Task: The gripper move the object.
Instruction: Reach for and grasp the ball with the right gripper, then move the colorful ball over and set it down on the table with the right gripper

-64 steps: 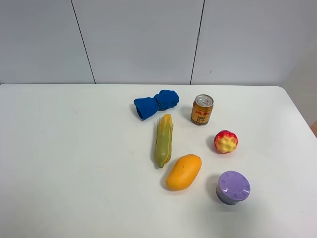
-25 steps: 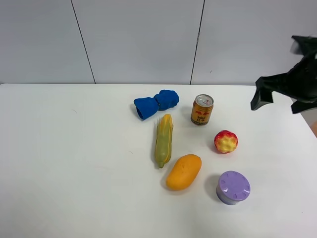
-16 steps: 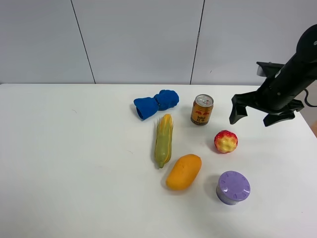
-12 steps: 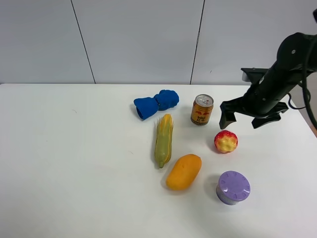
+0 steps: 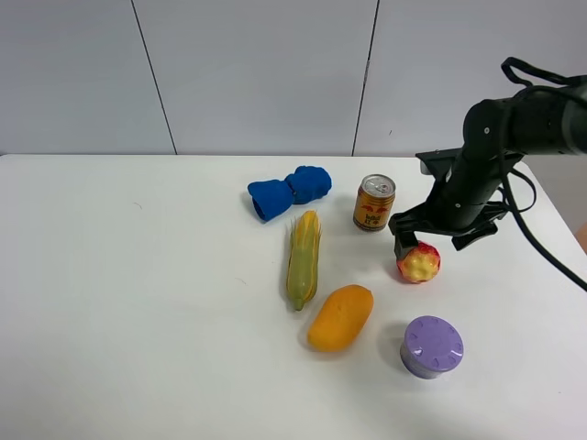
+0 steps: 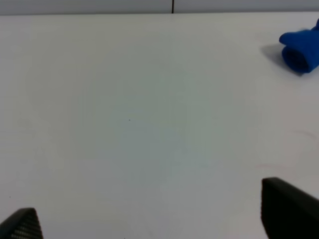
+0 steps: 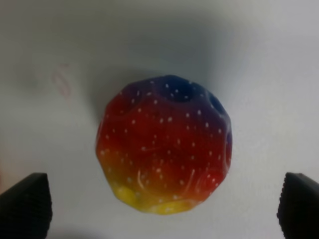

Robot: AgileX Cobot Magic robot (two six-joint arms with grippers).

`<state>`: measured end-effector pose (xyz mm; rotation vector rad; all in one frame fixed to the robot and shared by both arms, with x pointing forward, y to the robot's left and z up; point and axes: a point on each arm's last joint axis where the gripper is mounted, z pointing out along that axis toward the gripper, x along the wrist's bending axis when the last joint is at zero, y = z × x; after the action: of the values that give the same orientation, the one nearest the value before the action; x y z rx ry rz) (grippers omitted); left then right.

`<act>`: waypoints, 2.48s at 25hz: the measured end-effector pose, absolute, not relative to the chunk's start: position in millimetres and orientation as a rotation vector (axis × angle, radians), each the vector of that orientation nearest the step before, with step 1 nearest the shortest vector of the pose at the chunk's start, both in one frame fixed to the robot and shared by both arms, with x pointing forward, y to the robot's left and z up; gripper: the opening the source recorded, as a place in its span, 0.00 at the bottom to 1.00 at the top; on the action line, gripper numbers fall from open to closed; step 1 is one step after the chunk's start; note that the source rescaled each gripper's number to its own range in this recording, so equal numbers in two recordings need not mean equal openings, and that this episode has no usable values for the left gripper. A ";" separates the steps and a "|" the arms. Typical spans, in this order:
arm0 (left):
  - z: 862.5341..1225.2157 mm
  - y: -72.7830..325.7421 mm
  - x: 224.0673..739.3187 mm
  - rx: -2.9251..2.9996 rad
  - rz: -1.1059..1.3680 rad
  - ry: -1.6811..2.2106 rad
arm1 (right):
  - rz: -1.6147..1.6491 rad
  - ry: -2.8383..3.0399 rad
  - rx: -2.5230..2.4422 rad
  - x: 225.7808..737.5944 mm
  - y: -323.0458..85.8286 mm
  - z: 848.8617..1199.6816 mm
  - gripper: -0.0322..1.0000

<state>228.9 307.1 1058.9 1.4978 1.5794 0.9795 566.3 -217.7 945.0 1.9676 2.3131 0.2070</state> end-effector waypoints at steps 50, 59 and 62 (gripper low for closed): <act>1058.9 307.2 228.9 1.498 0.981 1.580 | 0.721 2.825 1.004 550.4 59.4 1034.1 0.07; 1058.9 307.3 228.9 1.499 0.982 1.579 | 0.572 2.925 0.947 550.5 91.1 957.1 0.07; 1058.9 307.3 228.9 1.499 0.982 1.579 | 0.560 2.927 0.951 553.4 94.2 939.7 0.07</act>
<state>228.9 307.3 1058.9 1.4992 1.5792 0.9824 553.4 94.2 939.7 0.9511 2.9267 0.5602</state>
